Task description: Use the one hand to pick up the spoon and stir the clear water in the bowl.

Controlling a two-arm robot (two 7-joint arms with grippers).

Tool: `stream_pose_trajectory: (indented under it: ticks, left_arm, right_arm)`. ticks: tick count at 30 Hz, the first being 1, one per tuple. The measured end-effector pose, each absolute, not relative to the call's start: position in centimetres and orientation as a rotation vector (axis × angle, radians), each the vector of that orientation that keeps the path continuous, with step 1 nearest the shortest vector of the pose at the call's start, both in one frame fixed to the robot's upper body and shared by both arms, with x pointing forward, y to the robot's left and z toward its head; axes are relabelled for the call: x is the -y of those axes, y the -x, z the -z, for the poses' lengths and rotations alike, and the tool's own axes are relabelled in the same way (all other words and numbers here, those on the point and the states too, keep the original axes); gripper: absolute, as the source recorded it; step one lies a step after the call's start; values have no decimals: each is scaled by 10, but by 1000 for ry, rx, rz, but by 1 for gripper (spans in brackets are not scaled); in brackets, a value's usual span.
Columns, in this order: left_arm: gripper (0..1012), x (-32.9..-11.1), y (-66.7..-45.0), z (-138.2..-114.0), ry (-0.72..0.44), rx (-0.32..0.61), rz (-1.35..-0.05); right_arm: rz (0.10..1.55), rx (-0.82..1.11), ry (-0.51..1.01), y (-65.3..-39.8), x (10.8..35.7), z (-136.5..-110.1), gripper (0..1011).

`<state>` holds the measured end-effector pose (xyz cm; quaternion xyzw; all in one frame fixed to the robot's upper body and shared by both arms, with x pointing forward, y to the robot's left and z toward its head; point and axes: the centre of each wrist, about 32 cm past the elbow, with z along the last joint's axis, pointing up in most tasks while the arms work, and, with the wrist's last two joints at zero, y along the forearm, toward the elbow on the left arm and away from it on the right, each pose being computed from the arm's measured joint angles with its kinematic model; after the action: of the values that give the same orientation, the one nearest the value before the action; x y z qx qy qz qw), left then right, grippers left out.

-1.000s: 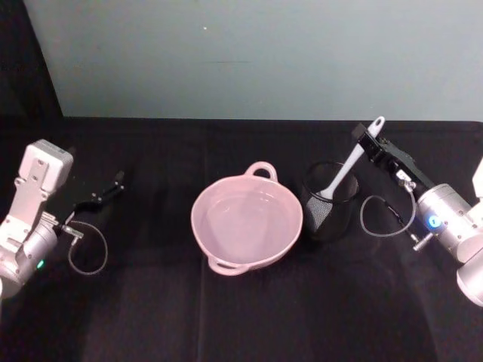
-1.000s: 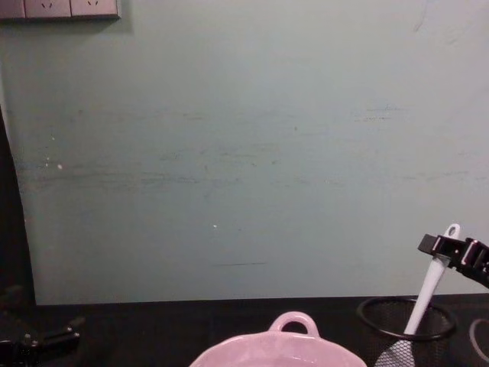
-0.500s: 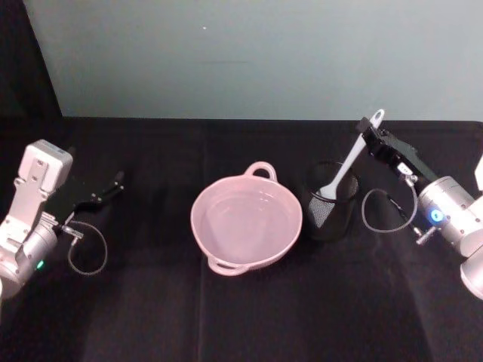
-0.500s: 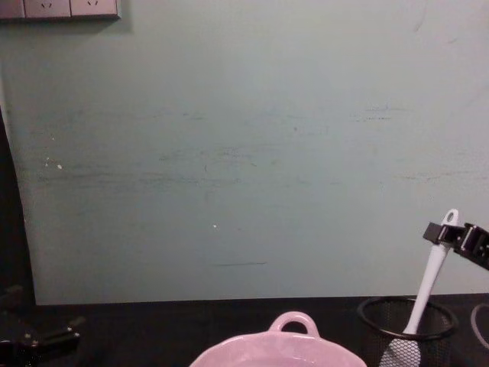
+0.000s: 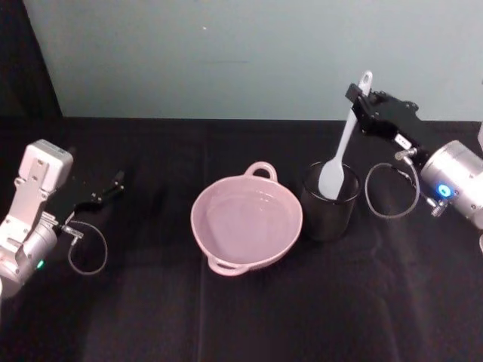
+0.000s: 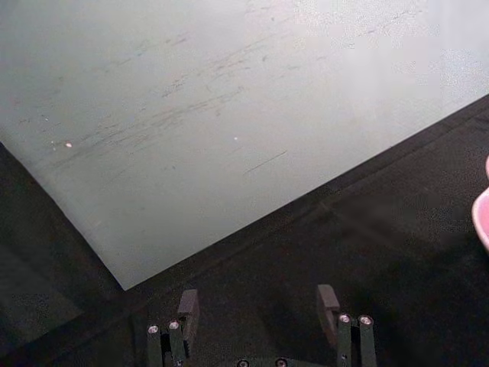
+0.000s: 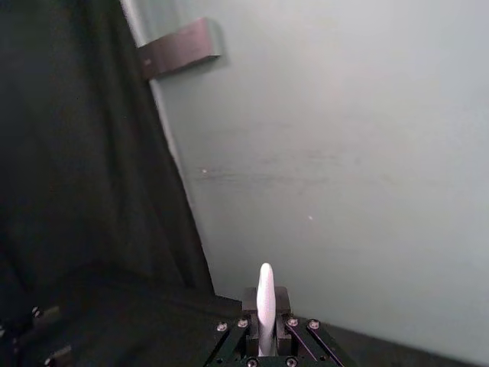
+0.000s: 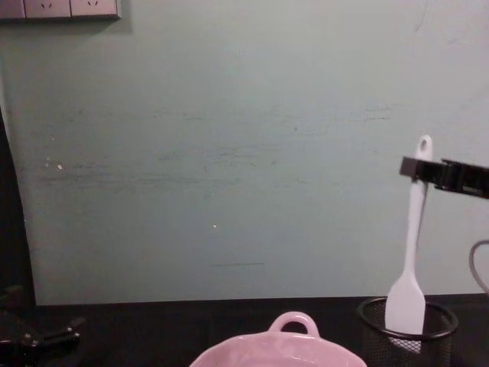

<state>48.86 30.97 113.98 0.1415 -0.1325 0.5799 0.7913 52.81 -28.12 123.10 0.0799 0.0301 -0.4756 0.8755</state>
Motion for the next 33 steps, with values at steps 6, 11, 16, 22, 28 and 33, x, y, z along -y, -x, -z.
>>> stream_pose_trajectory:
  ticks: [6,11,16,22,28,33]
  left_arm:
    - [1011,-310,-489,-1140,-305,285,-1248]
    - [1011,-310,-489,-1140,-304,285,-1248]
    - [1011,-310,-489,-1140,-304,285,-1248]
    - [1011,-310,-489,-1140,-304,285,-1248]
    - [1011,-310,-489,-1140,-305,285,-1248]
    - [1011,-310,-489,-1140,-304,285,-1248]
  right_arm:
    - [949,37,-104,-526,275,-1260,121]
    - [912,91,-76,-524,270,-1286,121]
    - [904,97,-68,-523,269,-1296,121]
    - [906,96,-70,-524,270,-1293,121]
    - [908,94,-71,-524,270,-1292,121]
    - [908,94,-72,-524,270,-1291,121]
